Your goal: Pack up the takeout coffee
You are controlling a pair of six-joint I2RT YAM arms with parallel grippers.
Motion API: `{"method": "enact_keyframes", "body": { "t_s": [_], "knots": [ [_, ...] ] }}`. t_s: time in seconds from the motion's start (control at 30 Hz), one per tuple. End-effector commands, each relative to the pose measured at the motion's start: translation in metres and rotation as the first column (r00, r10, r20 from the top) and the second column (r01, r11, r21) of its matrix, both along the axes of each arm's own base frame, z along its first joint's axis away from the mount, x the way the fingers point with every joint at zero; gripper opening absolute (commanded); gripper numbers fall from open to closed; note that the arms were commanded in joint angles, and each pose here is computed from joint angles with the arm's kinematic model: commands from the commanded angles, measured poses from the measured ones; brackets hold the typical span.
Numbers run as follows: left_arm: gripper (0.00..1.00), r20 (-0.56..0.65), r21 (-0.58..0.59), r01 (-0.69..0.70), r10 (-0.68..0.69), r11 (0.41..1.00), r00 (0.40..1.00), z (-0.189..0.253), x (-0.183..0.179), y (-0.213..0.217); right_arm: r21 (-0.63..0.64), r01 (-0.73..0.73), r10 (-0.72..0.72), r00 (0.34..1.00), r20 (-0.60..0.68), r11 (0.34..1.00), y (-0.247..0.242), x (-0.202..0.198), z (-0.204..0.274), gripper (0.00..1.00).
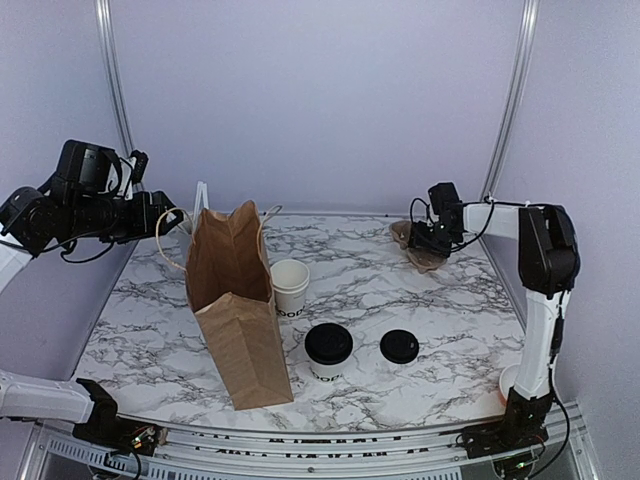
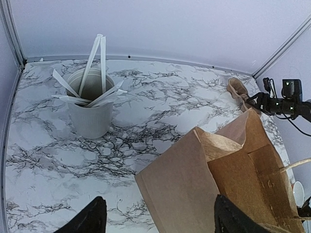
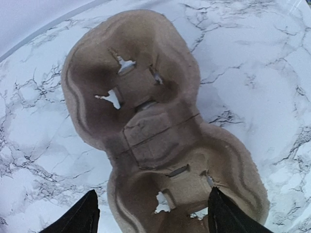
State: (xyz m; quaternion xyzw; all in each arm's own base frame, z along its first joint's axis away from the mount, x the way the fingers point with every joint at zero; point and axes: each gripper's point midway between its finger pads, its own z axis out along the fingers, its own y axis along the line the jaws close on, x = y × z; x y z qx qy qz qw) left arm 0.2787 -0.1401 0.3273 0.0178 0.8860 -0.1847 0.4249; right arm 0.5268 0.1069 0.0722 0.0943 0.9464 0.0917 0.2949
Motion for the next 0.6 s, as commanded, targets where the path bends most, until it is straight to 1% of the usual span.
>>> {"method": "enact_keyframes", "body": {
  "t_s": [0.0, 0.07, 0.17, 0.37, 0.57],
  "knots": [
    [0.76, 0.027, -0.006, -0.005, 0.005, 1.0, 1.0, 0.004, 0.002, 0.002, -0.028, -0.052, 0.052, 0.999, -0.014, 0.998, 0.026, -0.01, 0.002, 0.74],
    [0.76, 0.021, -0.005, -0.003, 0.003, 1.0, 1.0, 0.002, 0.003, 0.001, -0.057, -0.072, 0.072, 0.997, -0.007, 0.996, 0.034, -0.016, 0.003, 0.74],
    [0.76, 0.016, -0.009, 0.001, -0.001, 1.0, 1.0, 0.0, 0.004, -0.001, -0.064, -0.104, 0.104, 0.995, -0.008, 0.992, 0.042, -0.022, -0.003, 0.74],
    [0.76, 0.011, -0.025, 0.009, -0.009, 1.0, 1.0, 0.0, 0.005, -0.005, -0.087, -0.126, 0.12, 0.99, -0.072, 0.988, 0.039, -0.033, -0.022, 0.74],
    [0.75, 0.003, -0.025, 0.011, -0.01, 1.0, 1.0, -0.003, 0.006, -0.006, -0.079, -0.165, 0.158, 0.984, -0.085, 0.983, 0.033, -0.068, -0.013, 0.74]
  ]
}}
